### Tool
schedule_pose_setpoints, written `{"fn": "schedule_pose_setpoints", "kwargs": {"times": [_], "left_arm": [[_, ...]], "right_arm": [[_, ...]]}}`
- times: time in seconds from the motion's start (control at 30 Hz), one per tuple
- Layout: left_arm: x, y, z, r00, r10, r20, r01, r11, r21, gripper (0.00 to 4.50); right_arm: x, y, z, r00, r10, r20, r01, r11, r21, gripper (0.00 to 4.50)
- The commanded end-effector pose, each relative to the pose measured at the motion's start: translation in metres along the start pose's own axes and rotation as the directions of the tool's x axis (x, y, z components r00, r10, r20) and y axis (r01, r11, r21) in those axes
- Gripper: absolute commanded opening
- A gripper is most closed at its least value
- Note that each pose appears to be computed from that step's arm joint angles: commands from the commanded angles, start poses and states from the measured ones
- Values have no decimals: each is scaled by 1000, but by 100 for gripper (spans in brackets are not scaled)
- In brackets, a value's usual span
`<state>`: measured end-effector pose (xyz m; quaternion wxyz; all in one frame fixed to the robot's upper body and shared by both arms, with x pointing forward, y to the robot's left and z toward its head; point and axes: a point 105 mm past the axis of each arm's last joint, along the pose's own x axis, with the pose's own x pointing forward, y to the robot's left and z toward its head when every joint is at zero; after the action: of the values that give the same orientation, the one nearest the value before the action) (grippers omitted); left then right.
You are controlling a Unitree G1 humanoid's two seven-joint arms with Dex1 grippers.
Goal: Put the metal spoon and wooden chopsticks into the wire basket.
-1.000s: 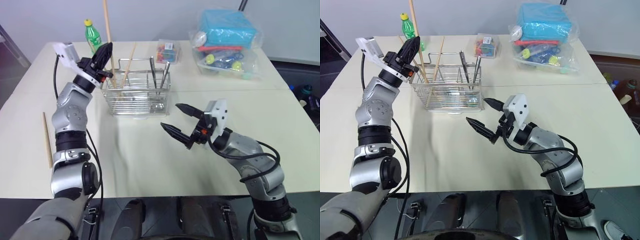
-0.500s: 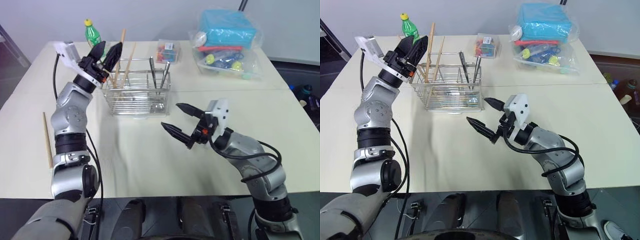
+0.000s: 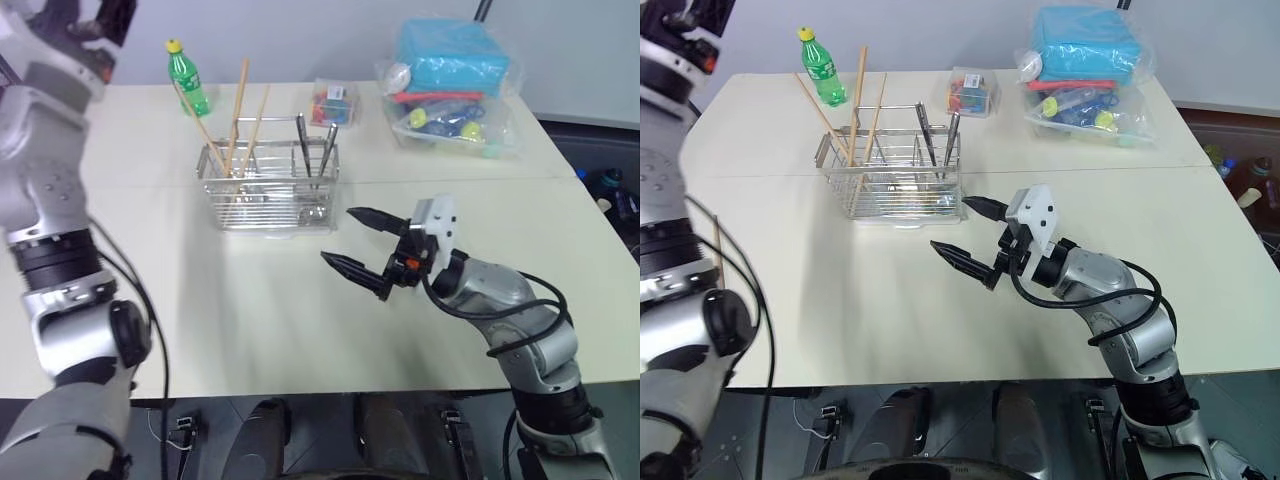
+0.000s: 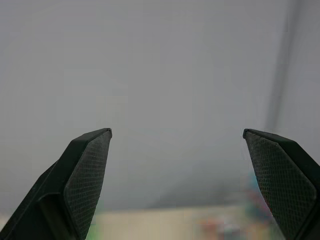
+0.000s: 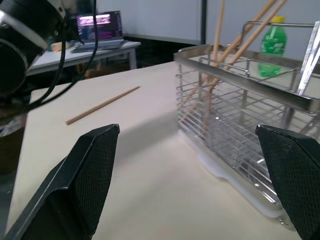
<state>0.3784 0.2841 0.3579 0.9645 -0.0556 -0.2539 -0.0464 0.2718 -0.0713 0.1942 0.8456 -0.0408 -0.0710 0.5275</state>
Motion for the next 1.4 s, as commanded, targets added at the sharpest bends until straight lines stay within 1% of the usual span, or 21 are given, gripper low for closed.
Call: {"fn": "schedule_pose_setpoints", "kwargs": {"times": [0.03,0.07,0.13,0.2,0.33,0.47,0.53,0.7,0.9,1.0,1.13,1.2,1.4], "left_arm": [[-27,45,-17,964,235,-124,-216,965,149,443],[-38,57,-26,937,307,-165,-276,942,190,443],[-58,72,-36,896,401,-190,-354,904,239,443],[-78,83,-50,843,483,-236,-415,864,285,443],[-119,94,-76,698,635,-330,-496,762,417,443],[-143,91,-94,585,706,-399,-519,704,485,443],[-149,88,-99,550,724,-416,-527,688,500,443],[-162,91,-117,451,753,-479,-592,654,470,443],[-168,93,-126,381,743,-551,-588,654,476,443],[-171,99,-128,347,733,-586,-583,658,477,443],[-179,107,-141,295,692,-659,-560,684,467,443],[-178,106,-147,311,641,-702,-544,726,422,443],[-181,112,-158,304,590,-748,-524,759,386,443]], "right_arm": [[-1,11,10,995,102,14,-102,994,-43,450],[-2,13,9,993,120,7,-119,992,-45,450],[-4,16,10,988,156,-3,-156,987,-48,450],[-5,20,11,980,200,-16,-201,978,-60,450],[-8,24,15,963,268,-21,-269,960,-76,450],[-5,21,16,961,275,-18,-276,959,-70,450],[-2,21,16,961,275,-10,-275,959,-69,450],[6,25,16,965,262,22,-261,964,-43,450],[4,23,12,971,239,12,-239,970,-39,450],[3,23,11,975,224,8,-223,974,-38,450],[4,25,12,979,203,18,-202,979,-31,450],[4,26,12,980,197,22,-196,980,-29,450],[4,25,14,983,180,23,-179,983,-34,450]]}}
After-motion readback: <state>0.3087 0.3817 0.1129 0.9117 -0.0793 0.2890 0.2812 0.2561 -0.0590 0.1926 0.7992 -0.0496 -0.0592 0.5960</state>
